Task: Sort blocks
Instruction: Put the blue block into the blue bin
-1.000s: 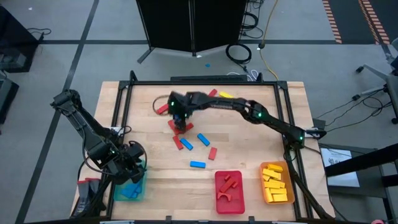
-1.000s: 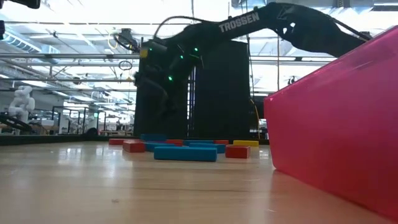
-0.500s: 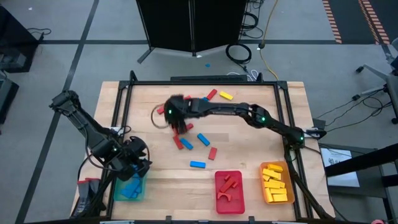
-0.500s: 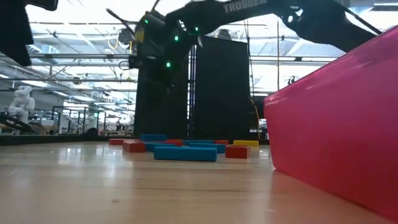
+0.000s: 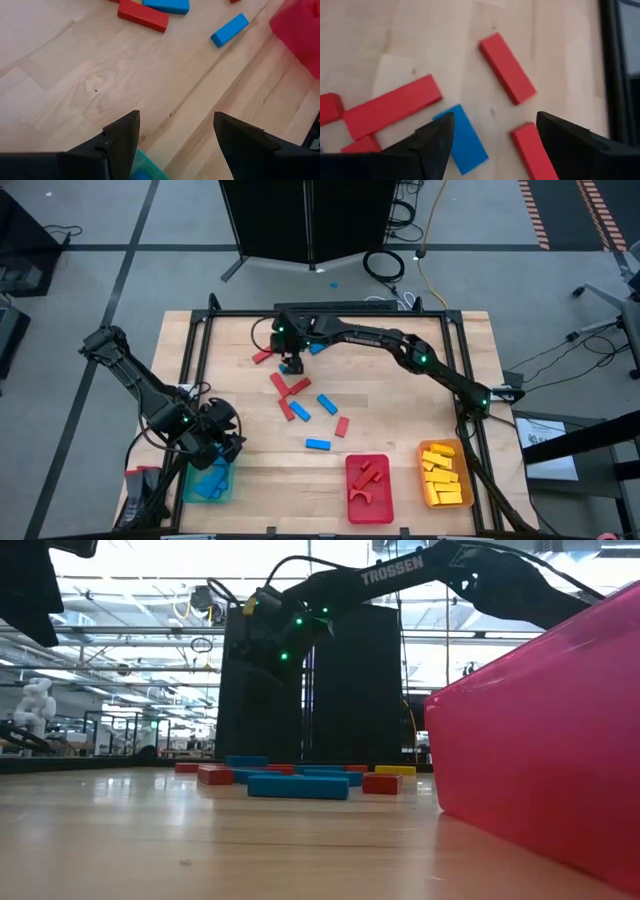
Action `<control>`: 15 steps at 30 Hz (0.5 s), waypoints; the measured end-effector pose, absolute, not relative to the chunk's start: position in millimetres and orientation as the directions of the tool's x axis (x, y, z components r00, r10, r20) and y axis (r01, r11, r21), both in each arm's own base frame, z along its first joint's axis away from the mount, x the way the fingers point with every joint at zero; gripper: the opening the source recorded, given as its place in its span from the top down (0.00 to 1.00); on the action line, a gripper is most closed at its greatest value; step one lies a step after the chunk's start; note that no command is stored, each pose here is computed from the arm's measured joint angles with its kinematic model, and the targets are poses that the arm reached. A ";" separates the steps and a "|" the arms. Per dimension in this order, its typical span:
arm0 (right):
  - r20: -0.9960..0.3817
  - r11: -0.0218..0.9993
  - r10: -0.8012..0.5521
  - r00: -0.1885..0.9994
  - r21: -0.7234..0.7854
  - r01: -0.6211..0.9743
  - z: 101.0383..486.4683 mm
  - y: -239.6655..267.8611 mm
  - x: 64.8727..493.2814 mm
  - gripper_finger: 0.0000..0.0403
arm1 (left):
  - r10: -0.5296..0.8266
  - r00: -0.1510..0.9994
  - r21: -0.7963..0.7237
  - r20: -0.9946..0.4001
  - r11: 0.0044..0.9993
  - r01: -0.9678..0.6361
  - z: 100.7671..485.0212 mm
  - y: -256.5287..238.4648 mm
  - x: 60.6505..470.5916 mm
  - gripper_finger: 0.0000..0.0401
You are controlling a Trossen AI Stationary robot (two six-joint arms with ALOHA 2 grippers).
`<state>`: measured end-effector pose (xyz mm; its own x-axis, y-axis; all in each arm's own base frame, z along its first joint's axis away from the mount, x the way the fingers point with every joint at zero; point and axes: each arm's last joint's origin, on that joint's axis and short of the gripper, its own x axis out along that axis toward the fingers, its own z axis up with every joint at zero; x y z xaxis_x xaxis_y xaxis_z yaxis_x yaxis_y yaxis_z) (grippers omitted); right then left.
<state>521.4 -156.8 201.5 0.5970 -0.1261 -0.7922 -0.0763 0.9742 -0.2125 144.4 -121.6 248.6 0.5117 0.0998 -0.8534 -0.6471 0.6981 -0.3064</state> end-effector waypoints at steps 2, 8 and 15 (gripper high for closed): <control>-0.804 0.971 -0.116 0.583 -0.214 -0.102 191.7 -153.8 523.9 0.31 | 0.107 0.516 -0.305 -0.850 0.698 -0.647 248.7 -121.4 144.6 0.35; -0.863 0.982 -0.083 0.498 -0.157 -0.108 147.3 -145.6 529.5 0.31 | 0.111 0.519 -0.306 -0.847 0.697 -0.648 248.8 -121.3 144.7 0.35; -0.879 0.975 -0.141 0.456 -0.204 -0.093 131.1 -139.4 532.7 0.46 | 0.111 0.523 -0.311 -0.845 0.694 -0.649 249.0 -121.3 144.9 0.35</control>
